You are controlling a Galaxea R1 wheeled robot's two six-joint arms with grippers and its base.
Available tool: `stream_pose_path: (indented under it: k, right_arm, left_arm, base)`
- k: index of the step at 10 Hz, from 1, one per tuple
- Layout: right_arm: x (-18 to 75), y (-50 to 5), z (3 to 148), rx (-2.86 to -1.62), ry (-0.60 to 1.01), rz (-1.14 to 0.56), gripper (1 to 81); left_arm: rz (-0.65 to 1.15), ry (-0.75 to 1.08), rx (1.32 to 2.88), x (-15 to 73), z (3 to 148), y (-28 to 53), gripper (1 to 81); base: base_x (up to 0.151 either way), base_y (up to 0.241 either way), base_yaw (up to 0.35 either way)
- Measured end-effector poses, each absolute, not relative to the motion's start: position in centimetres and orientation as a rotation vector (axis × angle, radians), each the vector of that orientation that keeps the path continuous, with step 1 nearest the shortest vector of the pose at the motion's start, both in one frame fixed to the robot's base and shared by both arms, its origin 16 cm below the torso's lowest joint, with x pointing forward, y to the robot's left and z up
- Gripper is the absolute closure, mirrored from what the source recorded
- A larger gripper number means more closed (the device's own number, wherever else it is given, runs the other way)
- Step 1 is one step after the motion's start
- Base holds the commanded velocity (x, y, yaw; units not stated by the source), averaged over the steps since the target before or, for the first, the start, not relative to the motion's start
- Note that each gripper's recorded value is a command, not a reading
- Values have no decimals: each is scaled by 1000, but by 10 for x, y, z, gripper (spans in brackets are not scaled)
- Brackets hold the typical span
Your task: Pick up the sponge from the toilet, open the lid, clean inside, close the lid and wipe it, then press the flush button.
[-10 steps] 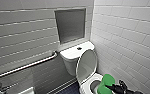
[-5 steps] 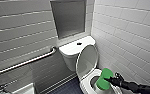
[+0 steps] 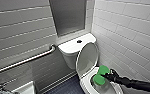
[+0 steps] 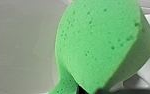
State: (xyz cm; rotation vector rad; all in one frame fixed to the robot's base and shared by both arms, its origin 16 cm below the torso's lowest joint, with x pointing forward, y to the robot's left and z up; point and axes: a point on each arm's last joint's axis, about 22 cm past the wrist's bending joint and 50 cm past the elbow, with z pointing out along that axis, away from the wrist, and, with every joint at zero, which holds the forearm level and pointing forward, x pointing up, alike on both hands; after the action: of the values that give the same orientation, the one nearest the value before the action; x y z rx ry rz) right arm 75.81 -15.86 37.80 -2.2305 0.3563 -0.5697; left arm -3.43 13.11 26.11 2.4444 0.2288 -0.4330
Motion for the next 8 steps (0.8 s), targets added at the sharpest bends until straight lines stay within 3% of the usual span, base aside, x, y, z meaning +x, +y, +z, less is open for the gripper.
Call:
stream_pose_path:
  k: [8]
  right_arm:
    - [817,-145,353,-2262,500,-606,811]
  left_arm:
    - [-459,232,2463,-48,260,138,10]
  base:
    - [0,0,0]
